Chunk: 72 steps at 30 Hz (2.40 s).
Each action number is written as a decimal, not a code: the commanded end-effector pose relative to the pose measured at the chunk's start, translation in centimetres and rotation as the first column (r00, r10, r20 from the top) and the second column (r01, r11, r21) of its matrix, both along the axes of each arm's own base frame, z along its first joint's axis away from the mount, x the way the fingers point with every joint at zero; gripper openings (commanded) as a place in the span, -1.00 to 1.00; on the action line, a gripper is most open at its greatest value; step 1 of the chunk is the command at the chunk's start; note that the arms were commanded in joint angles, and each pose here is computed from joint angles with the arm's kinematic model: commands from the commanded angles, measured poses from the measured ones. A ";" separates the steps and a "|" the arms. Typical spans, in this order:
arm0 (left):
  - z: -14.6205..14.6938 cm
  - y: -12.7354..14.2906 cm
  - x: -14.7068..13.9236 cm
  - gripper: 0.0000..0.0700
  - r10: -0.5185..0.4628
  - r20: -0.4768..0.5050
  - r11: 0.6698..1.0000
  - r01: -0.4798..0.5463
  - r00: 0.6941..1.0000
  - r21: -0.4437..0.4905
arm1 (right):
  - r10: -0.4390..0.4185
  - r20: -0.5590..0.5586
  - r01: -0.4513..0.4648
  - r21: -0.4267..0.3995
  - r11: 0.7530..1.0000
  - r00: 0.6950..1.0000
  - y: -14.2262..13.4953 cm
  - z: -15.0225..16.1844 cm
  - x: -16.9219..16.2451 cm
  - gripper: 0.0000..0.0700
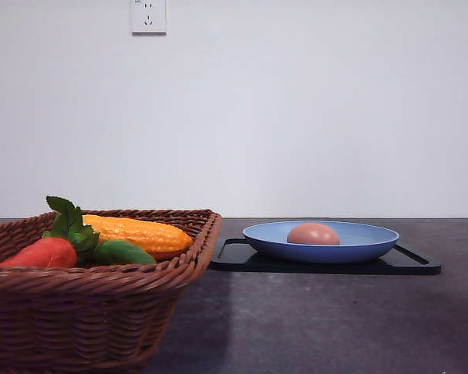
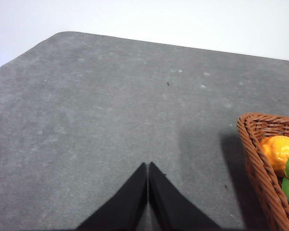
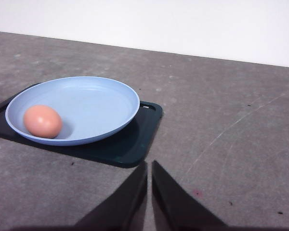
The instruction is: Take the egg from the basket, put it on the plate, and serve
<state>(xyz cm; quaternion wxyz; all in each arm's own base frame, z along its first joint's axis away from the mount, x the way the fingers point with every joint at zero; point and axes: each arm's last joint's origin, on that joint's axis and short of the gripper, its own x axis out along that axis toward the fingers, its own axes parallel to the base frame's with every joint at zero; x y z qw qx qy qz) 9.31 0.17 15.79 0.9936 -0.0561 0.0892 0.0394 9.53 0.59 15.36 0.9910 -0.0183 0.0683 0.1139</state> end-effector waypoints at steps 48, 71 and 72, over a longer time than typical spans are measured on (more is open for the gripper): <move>-0.9 0.0 0.1 -1.00 -0.002 -0.033 1.000 0.002 0.999 -0.004 | -0.001 -0.010 0.001 0.006 1.000 1.000 0.0 -0.2 0.0 -1.00; -0.9 0.0 0.1 -1.00 -0.002 -0.033 1.000 0.002 0.999 -0.004 | -0.001 -0.010 0.001 0.007 1.000 1.000 0.0 -0.2 0.0 -1.00; -0.9 0.0 0.1 -1.00 -0.002 -0.034 1.000 0.002 0.999 -0.004 | -0.001 -0.010 0.001 0.006 1.000 1.000 0.0 -0.2 0.0 -1.00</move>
